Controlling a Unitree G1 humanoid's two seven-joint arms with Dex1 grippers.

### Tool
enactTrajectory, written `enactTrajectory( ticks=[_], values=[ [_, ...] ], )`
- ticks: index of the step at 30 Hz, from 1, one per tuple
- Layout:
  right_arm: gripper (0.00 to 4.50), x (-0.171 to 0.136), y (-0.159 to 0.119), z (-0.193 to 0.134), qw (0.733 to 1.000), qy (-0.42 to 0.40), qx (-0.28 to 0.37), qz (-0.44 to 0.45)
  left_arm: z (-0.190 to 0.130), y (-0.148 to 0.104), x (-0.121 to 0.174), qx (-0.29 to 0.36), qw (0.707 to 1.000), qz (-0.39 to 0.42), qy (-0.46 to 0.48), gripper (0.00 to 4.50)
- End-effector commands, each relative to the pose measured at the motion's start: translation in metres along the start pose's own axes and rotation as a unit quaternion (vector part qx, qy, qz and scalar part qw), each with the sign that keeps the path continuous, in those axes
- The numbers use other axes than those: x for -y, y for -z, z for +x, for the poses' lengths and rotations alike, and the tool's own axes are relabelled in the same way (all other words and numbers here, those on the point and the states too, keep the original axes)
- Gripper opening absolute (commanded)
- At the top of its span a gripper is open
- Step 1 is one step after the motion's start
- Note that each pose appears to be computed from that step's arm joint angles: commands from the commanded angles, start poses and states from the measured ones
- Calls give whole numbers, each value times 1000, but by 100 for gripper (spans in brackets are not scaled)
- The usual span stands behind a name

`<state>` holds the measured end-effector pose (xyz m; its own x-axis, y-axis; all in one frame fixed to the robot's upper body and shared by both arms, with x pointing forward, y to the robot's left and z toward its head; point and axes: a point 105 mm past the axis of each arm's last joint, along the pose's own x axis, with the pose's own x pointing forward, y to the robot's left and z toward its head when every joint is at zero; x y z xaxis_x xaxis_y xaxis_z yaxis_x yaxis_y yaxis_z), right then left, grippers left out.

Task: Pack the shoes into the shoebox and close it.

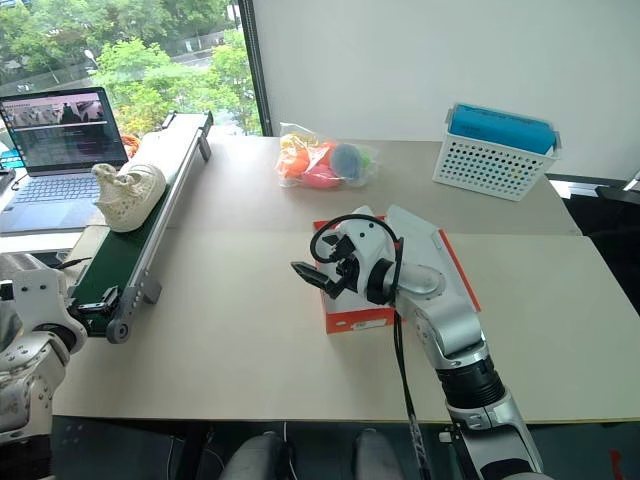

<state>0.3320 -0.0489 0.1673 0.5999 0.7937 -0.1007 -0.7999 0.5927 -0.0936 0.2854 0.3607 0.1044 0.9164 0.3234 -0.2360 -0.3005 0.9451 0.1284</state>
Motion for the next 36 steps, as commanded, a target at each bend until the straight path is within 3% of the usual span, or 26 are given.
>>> enactTrajectory(
  ticks=[1, 18, 25, 30, 36],
  values=[
    [448, 1, -13, -6, 1000, 7, 20, -11, -2, -11, -7, 26, 1000, 4, -15, 450],
    [448, 5, -15, -8, 1000, 19, 23, -10, 6, -14, 3, 33, 999, -8, -2, 450],
    [448, 7, -18, -9, 999, 26, 28, -12, 9, -10, 23, 27, 998, -43, 22, 450],
    [450, 13, -21, -12, 999, 35, 31, -13, 11, -16, 30, 33, 998, -50, 30, 323],
    [450, 16, -23, -12, 998, 41, 33, -15, 11, -31, 34, 58, 995, -68, 33, 315]
  ],
)
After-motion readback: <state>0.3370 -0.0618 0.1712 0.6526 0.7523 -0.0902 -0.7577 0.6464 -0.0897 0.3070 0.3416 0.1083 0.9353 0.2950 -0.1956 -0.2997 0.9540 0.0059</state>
